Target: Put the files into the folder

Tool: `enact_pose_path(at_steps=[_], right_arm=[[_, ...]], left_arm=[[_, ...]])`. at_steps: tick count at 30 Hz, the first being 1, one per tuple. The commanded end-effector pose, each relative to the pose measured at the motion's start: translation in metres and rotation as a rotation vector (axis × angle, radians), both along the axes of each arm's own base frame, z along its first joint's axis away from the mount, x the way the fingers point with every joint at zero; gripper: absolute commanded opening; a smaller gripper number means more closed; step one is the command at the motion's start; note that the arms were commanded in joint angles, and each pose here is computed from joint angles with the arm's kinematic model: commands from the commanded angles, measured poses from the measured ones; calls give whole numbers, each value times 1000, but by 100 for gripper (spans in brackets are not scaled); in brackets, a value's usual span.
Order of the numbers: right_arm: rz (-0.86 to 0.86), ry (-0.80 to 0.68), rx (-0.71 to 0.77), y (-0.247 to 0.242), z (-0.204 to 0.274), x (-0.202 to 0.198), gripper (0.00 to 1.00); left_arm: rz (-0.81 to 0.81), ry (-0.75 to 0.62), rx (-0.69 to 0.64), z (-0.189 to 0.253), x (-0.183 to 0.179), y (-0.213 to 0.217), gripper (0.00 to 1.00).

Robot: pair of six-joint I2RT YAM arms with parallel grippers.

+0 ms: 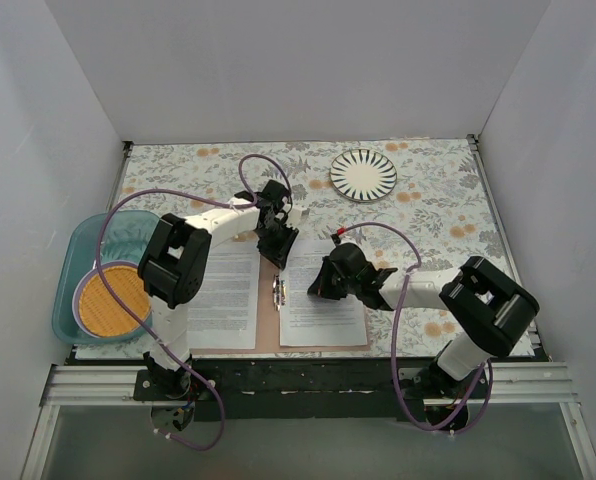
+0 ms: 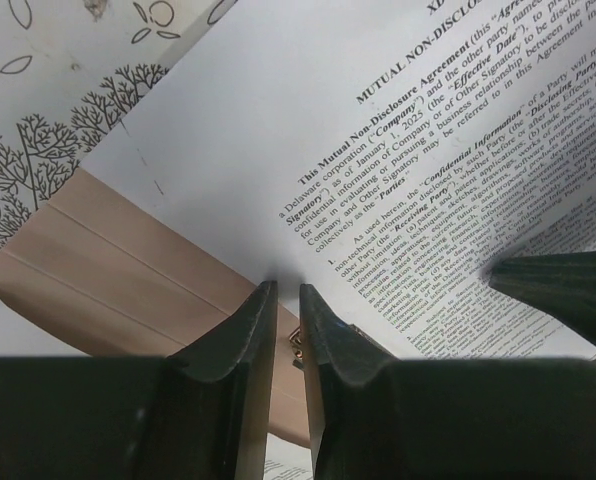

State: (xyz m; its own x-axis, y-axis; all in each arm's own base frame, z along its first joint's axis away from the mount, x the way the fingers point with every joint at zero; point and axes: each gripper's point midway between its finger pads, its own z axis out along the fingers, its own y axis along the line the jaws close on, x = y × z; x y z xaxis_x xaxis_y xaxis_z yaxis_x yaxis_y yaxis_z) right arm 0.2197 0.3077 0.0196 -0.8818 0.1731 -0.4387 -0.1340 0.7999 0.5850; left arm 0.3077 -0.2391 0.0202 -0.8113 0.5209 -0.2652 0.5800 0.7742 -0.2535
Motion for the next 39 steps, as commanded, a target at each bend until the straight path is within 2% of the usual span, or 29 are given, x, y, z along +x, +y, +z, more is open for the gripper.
enact_pose_path(at_steps=[1, 5, 9, 11, 18, 24, 39], right_arm=[[74, 84, -190, -39, -36, -41, 1], [131, -50, -117, -24, -4, -27, 1], [204, -256, 5, 3, 44, -7, 1], [233, -332, 16, 12, 59, 3, 1], [371, -604, 180, 55, 104, 7, 1], [425, -701, 297, 76, 116, 2, 1], [508, -663, 400, 106, 94, -10, 1]], left_arm=[[11, -30, 76, -21, 0, 14, 16], [19, -16, 88, -23, -3, 15, 15], [19, -10, 107, -25, -8, 18, 15], [22, -6, 117, -27, -10, 19, 15], [19, 8, 142, -32, -16, 23, 14], [29, 13, 171, -36, -18, 27, 14], [35, 31, 186, -36, -21, 26, 13]])
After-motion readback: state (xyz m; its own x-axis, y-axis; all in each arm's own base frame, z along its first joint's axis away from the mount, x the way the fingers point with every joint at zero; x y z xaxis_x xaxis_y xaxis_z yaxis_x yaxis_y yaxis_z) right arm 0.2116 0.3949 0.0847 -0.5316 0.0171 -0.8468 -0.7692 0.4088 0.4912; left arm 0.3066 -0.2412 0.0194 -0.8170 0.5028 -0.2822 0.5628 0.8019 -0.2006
